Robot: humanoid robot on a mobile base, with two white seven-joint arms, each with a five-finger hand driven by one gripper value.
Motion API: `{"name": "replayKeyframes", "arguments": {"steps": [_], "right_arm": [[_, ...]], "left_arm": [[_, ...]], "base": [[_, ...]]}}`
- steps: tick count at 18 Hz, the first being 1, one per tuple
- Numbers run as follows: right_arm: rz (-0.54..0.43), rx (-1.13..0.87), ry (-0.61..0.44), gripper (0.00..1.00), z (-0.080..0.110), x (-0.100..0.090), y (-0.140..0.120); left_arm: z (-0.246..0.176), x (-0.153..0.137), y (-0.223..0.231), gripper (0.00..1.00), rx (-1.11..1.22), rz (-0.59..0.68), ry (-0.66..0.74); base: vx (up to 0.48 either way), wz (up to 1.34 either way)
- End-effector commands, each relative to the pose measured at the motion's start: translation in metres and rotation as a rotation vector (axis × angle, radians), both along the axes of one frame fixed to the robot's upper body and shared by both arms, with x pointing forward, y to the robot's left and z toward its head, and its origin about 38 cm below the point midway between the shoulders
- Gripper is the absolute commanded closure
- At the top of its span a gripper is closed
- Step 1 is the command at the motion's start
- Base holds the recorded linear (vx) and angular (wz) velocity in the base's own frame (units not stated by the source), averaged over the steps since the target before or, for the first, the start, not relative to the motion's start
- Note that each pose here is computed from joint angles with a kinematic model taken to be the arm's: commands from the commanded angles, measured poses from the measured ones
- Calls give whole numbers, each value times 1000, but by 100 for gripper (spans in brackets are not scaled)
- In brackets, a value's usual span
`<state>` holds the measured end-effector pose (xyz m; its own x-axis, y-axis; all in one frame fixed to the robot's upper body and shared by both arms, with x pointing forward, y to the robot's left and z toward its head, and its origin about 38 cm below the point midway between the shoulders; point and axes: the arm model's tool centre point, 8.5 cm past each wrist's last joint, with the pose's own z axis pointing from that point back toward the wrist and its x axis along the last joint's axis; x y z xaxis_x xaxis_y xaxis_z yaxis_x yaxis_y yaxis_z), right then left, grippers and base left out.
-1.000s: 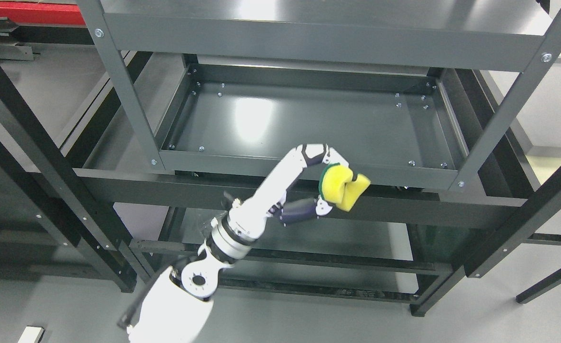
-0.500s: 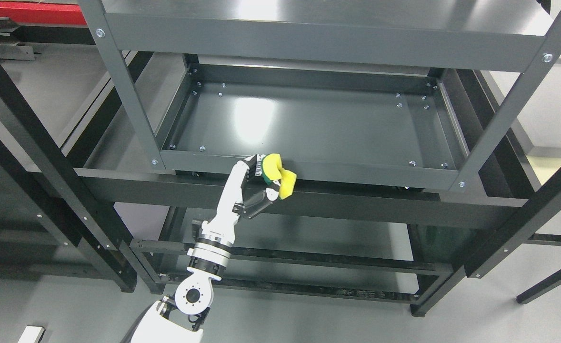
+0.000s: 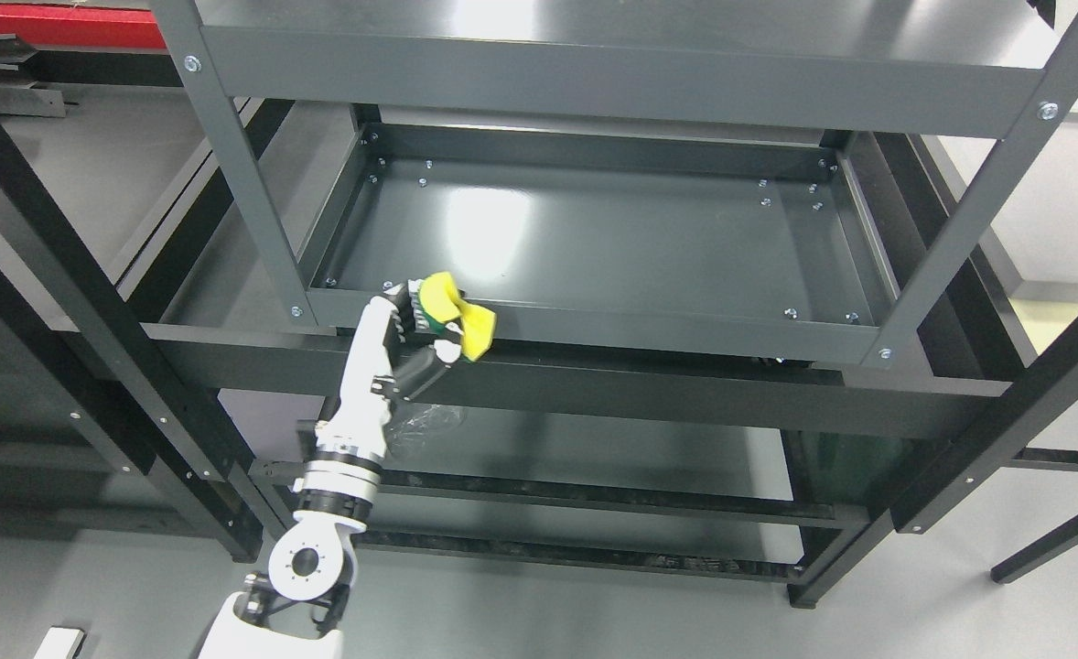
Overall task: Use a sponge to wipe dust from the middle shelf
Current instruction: 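Withdraw the left hand holding the sponge down from the shelf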
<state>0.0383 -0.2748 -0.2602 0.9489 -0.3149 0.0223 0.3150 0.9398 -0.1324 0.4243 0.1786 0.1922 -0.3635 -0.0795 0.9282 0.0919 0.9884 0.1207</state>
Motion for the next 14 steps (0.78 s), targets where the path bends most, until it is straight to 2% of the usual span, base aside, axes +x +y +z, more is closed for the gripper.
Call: {"name": "replayKeyframes", "arguments": {"steps": [1,14], "right_arm": [[0,-21,-17,0,1,6,-12],[0,-21,-17,0,1,6,-12]], "left_arm": [[28,-18,72,100,-48,157,-87],[24,-18,63,100,-77,118,-80]], "base": [[0,0],[0,0]]}}
